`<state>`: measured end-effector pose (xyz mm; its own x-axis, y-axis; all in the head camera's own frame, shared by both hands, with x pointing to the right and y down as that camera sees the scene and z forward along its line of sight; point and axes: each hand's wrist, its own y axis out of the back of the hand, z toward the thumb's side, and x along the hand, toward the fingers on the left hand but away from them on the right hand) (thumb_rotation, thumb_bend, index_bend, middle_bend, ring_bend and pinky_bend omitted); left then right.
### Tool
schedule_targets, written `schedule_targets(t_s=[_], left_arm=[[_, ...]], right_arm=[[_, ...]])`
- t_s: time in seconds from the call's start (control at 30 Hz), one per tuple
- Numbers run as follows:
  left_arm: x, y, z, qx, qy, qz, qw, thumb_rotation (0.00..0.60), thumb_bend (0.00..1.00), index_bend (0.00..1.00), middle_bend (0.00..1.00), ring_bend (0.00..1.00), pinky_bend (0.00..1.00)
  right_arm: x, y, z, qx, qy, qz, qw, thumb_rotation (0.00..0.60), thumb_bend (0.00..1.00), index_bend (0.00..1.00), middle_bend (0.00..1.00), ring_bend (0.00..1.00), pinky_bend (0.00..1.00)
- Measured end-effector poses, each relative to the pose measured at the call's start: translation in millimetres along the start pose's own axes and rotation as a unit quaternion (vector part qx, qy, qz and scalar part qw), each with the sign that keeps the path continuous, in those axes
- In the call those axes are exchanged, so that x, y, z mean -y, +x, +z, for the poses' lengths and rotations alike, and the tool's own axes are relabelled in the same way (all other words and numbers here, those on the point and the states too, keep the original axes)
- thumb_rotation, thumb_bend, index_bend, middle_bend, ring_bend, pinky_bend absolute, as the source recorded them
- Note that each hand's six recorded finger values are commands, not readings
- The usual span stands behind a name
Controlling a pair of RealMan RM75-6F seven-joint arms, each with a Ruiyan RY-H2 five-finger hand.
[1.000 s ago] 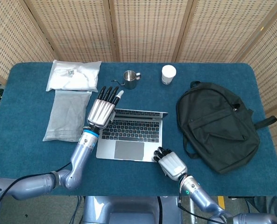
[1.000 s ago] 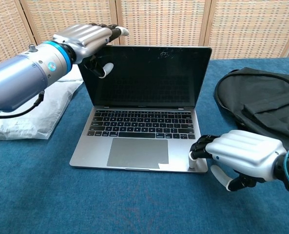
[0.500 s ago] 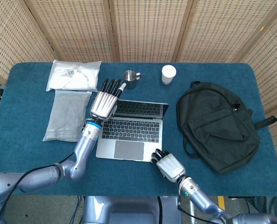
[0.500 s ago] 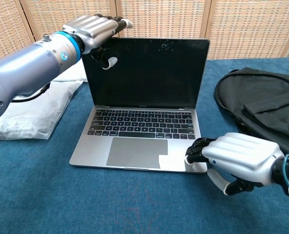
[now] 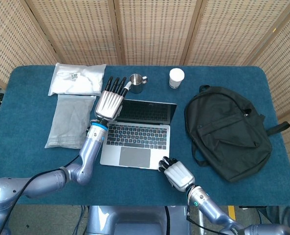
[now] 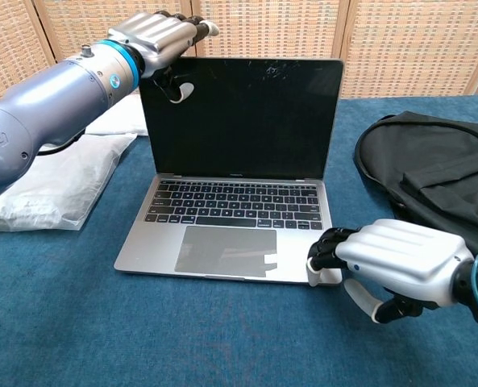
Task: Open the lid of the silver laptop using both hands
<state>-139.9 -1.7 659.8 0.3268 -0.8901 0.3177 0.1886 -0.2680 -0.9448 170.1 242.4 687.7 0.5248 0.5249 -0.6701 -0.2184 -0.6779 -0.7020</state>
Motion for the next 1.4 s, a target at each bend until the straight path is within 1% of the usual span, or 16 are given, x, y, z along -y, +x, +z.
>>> schedule_targets(t_s=[0.33, 0.53, 0.73, 0.87, 1.0, 1.13, 1.3, 1.4], left_arm=[[0.0, 6.2, -7.7, -0.015, 0.01, -0.002, 0.9998, 0.6, 0.46, 0.0, 0.0, 0.0, 0.0], [1.8, 6.7, -17.2, -0.027, 0.006, -0.004, 0.9996, 0.6, 0.46, 0.0, 0.0, 0.0, 0.0], [0.1, 1.1, -20.5, -0.024, -0.018, -0.003, 0.9995, 0.6, 0.46, 0.0, 0.0, 0.0, 0.0], [-3.7, -5.2, -23.6, -0.014, -0.026, 0.002, 0.9996, 0.6, 0.46, 0.0, 0.0, 0.0, 0.0], [-12.4, -13.8, -25.4, -0.001, -0.041, 0.014, 0.9991, 0.6, 0.46, 0.0, 0.0, 0.0, 0.0], [-26.8, -27.5, -30.6, 0.015, -0.061, 0.034, 0.9974, 0.6, 0.46, 0.0, 0.0, 0.0, 0.0], [-46.4, -51.8, -53.4, 0.015, -0.087, 0.053, 0.9947, 0.6, 0.45, 0.0, 0.0, 0.0, 0.0], [-56.4, -70.7, -78.5, -0.001, -0.1, 0.057, 0.9934, 0.6, 0.45, 0.0, 0.0, 0.0, 0.0]], right_arm=[[0.2, 1.2, -2.7, 0.003, -0.002, 0.0, 1.0, 0.6, 0.81, 0.28, 0.19, 0.1, 0.23], [-0.7, 2.0, -3.7, 0.004, -0.007, -0.001, 1.0, 0.6, 0.81, 0.28, 0.19, 0.1, 0.23], [-3.2, 3.6, -2.1, 0.002, -0.006, -0.004, 1.0, 0.6, 0.81, 0.28, 0.19, 0.1, 0.23], [-7.2, 5.0, -3.2, 0.005, -0.004, -0.012, 0.9999, 0.6, 0.81, 0.28, 0.19, 0.1, 0.23], [-15.8, 6.8, -5.8, 0.01, -0.01, -0.032, 0.9994, 0.6, 0.81, 0.28, 0.19, 0.1, 0.24], [-29.8, 12.2, -11.6, 0.013, -0.022, -0.061, 0.9978, 0.6, 0.81, 0.28, 0.19, 0.1, 0.25], [-48.7, 24.3, -28.0, 0.024, -0.053, -0.104, 0.9929, 0.6, 0.79, 0.28, 0.19, 0.1, 0.25], [-59.7, 37.6, -49.1, 0.041, -0.079, -0.138, 0.9864, 0.6, 0.78, 0.28, 0.18, 0.1, 0.25]])
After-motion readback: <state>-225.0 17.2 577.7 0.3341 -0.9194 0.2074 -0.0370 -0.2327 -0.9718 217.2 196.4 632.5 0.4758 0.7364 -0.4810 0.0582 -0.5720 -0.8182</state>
